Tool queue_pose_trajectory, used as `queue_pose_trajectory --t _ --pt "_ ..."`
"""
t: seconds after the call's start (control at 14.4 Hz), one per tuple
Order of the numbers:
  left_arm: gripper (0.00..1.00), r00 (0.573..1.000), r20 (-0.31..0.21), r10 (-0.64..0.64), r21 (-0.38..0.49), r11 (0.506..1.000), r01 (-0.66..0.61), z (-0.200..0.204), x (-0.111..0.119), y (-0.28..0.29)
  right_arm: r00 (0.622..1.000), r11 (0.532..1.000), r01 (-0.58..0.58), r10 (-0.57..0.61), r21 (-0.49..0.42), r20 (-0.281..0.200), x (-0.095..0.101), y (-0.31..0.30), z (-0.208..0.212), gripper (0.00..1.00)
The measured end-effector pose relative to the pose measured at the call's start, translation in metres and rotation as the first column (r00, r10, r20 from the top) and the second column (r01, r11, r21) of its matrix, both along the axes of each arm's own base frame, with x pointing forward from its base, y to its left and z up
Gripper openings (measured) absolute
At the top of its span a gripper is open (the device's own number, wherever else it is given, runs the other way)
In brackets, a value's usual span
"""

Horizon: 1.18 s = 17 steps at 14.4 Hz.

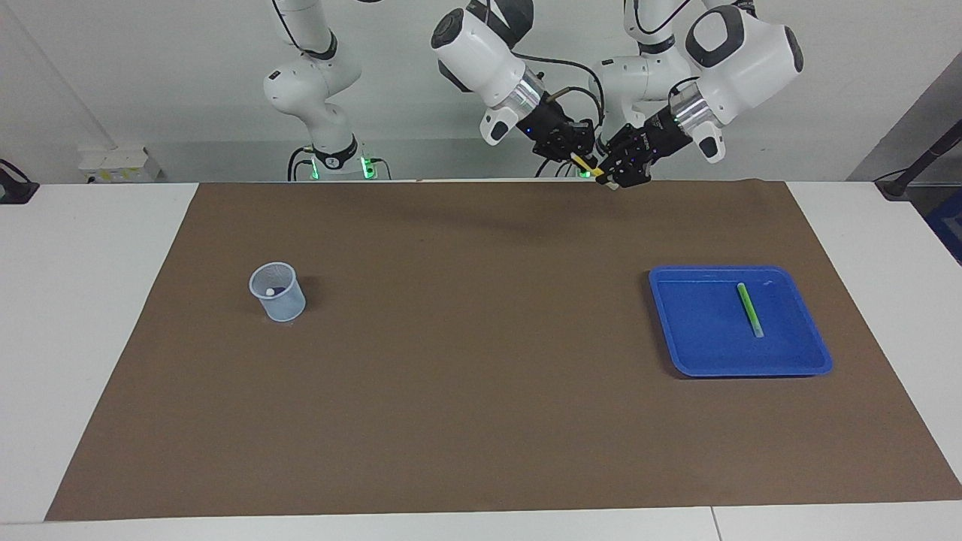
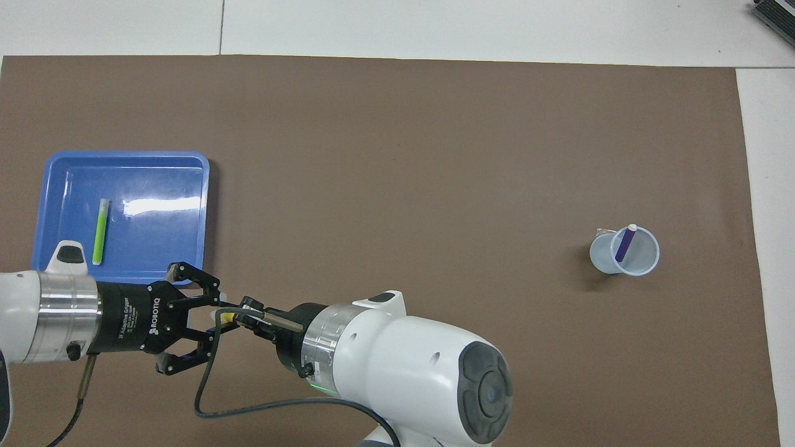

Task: Transfer and insert pens with both arms
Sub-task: 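Grasp the yellow pen tip with the right gripper, then open the left gripper and pull the yellow pen away with the right gripper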

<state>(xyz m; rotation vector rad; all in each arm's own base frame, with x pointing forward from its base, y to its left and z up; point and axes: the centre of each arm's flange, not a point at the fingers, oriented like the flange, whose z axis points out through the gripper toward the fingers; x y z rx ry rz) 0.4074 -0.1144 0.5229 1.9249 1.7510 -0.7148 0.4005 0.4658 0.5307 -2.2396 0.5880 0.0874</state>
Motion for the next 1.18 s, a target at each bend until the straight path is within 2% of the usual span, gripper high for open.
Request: queue_pose_trajectory --t 0.21,0.42,0.56,0.63,0.76,0.9,1.04,1.18 --pt "0.26 1.0 0.003 -0.003 0.0 1.0 0.003 0.0 0.0 -0.002 1.0 1.0 0.004 -0.004 0.0 0.0 0.002 -0.001 0.0 0.18" --pt "0.58 1.0 0.011 -0.018 0.003 1.0 0.018 0.003 -0.004 -0.009 1.0 1.0 -0.002 0.003 -0.007 0.018 0.009 -0.008 -0.001 0.18" --pt "0.79 0.999 0.026 -0.029 0.002 1.0 0.028 0.006 -0.005 -0.008 0.997 0.997 -0.067 0.068 -0.038 0.031 0.017 -0.017 -0.007 0.18" --pt "0.83 0.998 0.04 -0.043 0.001 0.999 0.043 0.007 -0.005 -0.008 0.993 0.992 -0.108 0.11 -0.058 0.035 0.024 -0.026 -0.01 0.18" --pt "0.8 0.995 0.072 -0.075 -0.002 0.997 0.076 0.007 -0.005 -0.005 0.982 0.979 -0.183 0.187 -0.093 0.041 0.045 -0.055 -0.012 0.18" --pt "0.81 0.988 0.109 -0.112 0.005 0.994 0.112 0.005 -0.004 0.004 0.962 0.956 -0.261 0.269 -0.131 0.047 0.067 -0.095 -0.009 0.18" --pt "0.8 0.971 0.158 -0.179 0.06 0.983 0.172 0.0 -0.002 0.021 0.932 0.92 -0.345 0.36 -0.188 0.051 0.081 -0.137 -0.003 0.18" --pt "0.8 0.936 0.196 -0.292 0.134 0.954 0.27 -0.005 -0.002 0.039 0.881 0.856 -0.444 0.471 -0.265 0.048 0.084 -0.172 0.004 0.18"
